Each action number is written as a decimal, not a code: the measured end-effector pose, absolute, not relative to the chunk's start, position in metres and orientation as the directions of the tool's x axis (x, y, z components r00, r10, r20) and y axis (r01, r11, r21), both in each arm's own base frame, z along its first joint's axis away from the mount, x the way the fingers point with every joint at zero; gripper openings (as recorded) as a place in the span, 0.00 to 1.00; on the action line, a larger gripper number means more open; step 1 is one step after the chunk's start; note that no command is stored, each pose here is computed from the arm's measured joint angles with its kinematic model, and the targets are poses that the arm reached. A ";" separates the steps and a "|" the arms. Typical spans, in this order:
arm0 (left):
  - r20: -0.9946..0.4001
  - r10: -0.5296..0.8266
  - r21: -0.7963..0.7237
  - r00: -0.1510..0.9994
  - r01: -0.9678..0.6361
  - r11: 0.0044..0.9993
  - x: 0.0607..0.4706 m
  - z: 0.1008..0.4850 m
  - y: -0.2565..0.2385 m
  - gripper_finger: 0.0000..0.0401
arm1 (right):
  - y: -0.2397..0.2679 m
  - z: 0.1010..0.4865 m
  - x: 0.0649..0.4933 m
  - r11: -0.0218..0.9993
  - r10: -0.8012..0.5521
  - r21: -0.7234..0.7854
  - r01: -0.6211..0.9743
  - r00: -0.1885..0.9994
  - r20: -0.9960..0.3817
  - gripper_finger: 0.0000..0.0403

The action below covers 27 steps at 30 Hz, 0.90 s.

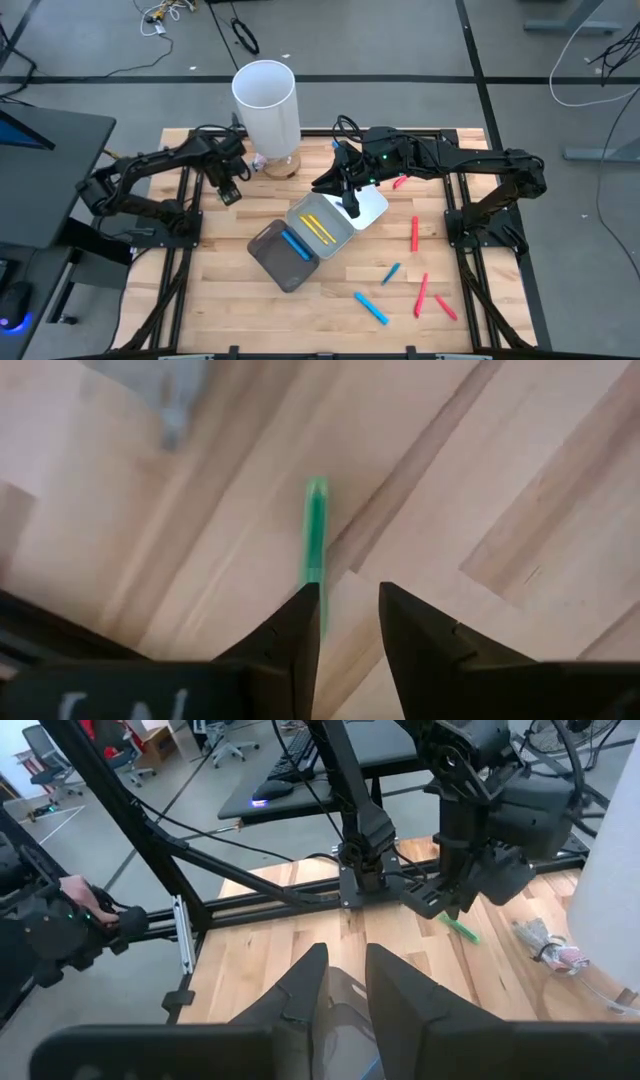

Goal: Pick & Place Markers
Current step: Put the green pen into the white bin

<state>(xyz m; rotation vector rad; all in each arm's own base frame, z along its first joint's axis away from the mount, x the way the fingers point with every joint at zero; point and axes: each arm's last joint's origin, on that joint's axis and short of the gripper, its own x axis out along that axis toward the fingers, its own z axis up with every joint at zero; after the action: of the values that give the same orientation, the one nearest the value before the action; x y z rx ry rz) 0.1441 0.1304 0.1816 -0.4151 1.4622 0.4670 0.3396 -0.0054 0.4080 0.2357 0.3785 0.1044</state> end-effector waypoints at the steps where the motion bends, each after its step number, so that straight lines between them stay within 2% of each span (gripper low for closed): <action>1: -0.999 0.040 0.013 0.037 -0.539 0.842 0.145 0.179 0.131 0.28 | -0.005 0.408 0.340 0.967 0.145 0.247 -0.057 0.924 -0.353 0.18; 8: -0.998 0.024 0.051 -0.057 -0.537 0.842 0.148 0.164 0.137 0.28 | -0.005 0.408 0.340 0.967 0.145 0.247 -0.057 0.924 -0.353 0.18; 16: -0.997 0.005 0.045 -0.079 -0.514 0.857 0.151 0.157 0.139 0.28 | -0.005 0.408 0.340 0.968 0.144 0.242 -0.059 0.924 -0.354 0.18; 22: -0.999 0.036 0.031 -0.002 -0.519 0.854 0.158 0.156 0.145 0.28 | -0.005 0.408 0.340 0.972 0.144 0.226 -0.065 0.924 -0.353 0.18; 27: -1.000 -0.003 -0.001 -0.003 -0.520 0.854 0.161 0.150 0.146 0.28 | -0.005 0.408 0.340 0.972 0.144 0.226 -0.065 0.924 -0.354 0.18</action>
<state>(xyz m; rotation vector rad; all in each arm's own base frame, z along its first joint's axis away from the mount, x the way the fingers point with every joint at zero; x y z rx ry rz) 0.1606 0.1455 0.1498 -0.4303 1.5318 0.4263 0.3396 -0.0054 0.4080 0.2131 0.3773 0.1082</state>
